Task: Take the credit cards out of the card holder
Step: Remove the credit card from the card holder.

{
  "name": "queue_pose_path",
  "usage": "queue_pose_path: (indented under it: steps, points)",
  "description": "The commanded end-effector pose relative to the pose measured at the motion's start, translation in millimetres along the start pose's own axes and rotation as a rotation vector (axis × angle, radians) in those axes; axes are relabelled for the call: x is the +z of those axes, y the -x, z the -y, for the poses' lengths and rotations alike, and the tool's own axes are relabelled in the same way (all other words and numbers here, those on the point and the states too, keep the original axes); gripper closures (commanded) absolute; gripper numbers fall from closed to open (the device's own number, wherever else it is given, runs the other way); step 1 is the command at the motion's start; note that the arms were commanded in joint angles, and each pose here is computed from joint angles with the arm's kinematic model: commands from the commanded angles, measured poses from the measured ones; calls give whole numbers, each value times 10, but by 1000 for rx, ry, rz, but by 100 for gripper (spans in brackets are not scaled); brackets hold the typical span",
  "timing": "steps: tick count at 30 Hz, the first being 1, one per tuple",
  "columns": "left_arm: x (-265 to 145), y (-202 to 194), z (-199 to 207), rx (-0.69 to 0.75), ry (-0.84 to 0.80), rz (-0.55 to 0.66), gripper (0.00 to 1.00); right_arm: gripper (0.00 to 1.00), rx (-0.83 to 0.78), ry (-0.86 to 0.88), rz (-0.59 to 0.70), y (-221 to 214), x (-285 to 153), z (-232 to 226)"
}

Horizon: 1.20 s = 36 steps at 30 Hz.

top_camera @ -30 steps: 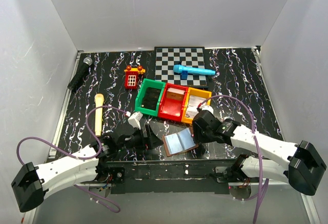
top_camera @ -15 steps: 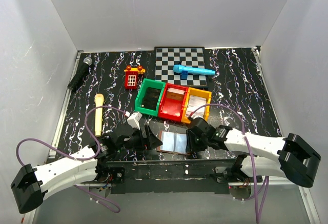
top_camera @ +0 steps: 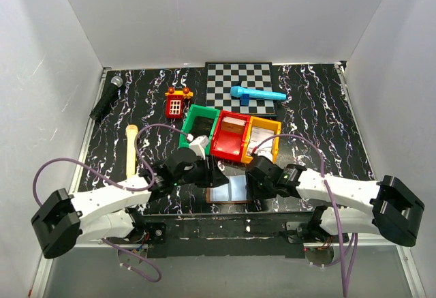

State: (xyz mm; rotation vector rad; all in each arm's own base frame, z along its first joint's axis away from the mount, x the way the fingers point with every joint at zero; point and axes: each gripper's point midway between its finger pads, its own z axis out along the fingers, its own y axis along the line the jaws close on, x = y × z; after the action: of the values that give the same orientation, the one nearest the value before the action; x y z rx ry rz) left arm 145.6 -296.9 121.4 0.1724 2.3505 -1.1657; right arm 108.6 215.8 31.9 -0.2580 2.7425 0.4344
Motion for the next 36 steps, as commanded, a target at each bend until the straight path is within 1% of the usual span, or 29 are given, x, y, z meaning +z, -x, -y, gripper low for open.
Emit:
queue_pose_path:
  steps: [1, 4, 6, 11, 17, 25, 36]
  points:
    - [127, 11, 129, 30, -46, -26, 63, 43, 6, -91, 50, 142, -94, 84]
    - [187, -60, 58, 24, -33, -52, 70, 42, 7, -98, 56, 168, -91, 85]
    - [221, -107, 9, 22, -23, -68, 73, 42, 6, -103, 54, 171, -74, 82]
    - [336, -244, -124, 18, 2, -118, 75, 42, 0, -92, 54, 192, -54, 29]
    - [470, -349, -249, 26, 26, -159, 74, 42, -11, -92, 57, 218, -56, -12]
    - [524, -568, -510, 4, 101, -232, 81, 41, -16, -129, 90, 342, -121, -8]
    - [487, -676, -686, 10, 175, -274, 92, 40, -31, -157, 143, 523, -211, -36]
